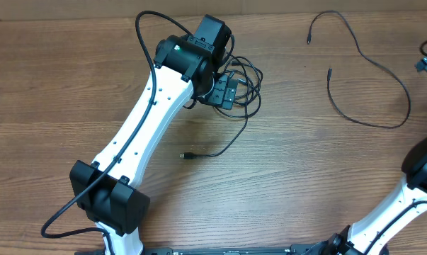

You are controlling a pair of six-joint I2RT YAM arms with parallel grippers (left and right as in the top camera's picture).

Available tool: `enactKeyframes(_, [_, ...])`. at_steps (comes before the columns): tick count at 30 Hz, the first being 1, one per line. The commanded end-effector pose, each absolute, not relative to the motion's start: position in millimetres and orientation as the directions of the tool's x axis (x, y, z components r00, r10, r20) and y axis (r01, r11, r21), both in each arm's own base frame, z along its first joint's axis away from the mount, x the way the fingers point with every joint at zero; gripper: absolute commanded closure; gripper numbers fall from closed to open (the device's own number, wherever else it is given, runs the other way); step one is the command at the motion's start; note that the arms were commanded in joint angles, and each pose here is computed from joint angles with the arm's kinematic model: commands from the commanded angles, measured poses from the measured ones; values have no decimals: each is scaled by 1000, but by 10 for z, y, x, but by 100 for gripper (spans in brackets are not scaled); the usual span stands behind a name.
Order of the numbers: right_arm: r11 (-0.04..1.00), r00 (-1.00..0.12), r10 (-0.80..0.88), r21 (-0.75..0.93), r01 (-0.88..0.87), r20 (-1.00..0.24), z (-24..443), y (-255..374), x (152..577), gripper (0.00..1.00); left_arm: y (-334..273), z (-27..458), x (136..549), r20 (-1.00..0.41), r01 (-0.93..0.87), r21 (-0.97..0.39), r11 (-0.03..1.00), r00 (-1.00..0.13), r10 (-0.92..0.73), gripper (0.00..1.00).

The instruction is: Untangle cables

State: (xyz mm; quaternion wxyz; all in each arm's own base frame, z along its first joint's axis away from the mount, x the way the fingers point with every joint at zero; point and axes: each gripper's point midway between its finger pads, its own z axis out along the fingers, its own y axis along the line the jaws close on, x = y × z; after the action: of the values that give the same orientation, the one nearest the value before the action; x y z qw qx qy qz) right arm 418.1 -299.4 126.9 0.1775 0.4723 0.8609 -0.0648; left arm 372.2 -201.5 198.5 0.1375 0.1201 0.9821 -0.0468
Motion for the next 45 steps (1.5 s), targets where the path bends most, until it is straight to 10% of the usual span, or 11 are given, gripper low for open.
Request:
enactKeyframes(1, [518,-467,830,108,849,-304,1192,-2912,4080,0,-2017,2003,3738,-285,235,-72,969,-936,206,1])
enactKeyframes(13, [433,-431,901,104,895,-49,548,-2451,3708,20,-2017,2003,3738,-285,234,-72,970,-936,205,0])
enactKeyframes(30, [439,-440,898,75,895,5,62,-2268,3521,46,-2017,2003,3738,-285,235,-72,969,-936,206,0])
enactKeyframes(41, [436,-436,900,106,894,-24,32,-2128,3723,96,-2017,2003,3738,-285,234,-72,970,-936,205,0])
enactKeyframes(45, [450,-456,890,221,865,-29,90,-2018,3977,96,-2018,2003,3737,-285,235,-72,969,-936,206,0])
